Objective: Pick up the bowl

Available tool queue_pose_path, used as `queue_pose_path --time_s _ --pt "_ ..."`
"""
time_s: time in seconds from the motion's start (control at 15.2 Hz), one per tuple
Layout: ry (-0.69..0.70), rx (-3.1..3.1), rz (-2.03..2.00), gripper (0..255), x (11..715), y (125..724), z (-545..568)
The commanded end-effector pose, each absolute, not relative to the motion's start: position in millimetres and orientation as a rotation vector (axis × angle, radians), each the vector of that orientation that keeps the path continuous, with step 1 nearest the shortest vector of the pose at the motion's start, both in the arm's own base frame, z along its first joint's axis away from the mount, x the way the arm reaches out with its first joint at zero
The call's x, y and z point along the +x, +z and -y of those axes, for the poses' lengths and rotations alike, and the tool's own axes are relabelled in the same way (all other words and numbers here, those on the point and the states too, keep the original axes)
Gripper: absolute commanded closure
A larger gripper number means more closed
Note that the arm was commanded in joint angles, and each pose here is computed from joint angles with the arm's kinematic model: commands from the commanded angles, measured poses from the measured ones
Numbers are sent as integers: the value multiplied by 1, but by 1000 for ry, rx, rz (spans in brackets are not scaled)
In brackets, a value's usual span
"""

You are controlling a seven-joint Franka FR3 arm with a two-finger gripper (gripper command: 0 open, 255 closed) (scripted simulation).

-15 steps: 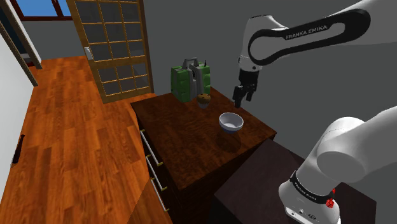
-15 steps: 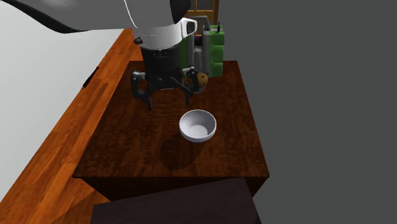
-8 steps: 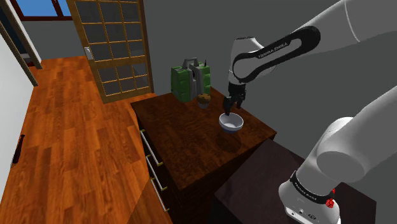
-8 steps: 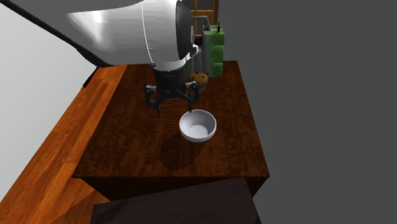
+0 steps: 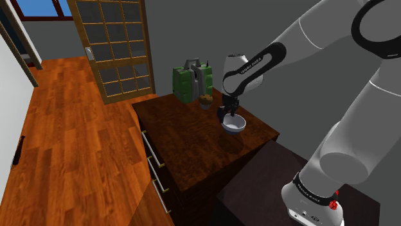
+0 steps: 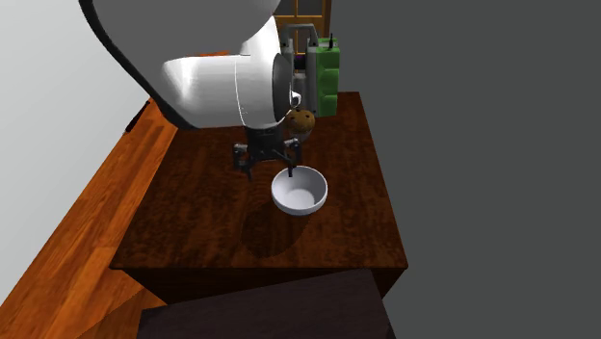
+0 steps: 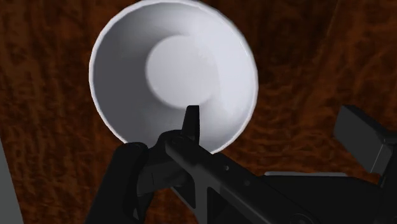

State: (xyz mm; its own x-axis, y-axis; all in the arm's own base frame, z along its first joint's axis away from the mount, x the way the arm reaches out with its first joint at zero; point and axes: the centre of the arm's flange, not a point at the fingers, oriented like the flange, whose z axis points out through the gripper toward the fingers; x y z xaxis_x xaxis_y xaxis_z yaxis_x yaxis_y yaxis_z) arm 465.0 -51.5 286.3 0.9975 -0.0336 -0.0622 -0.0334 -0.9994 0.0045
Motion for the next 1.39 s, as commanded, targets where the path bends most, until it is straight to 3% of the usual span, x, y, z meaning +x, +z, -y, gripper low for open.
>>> queue_pose_path --time_s 0.0,0.4,0.46,1.32 --pt "-96 3136 54 0 466 274 52" --pt "-96 3136 54 0 466 250 52" --pt "-96 3136 54 255 466 251 53" --pt "-96 3136 54 255 466 271 52"
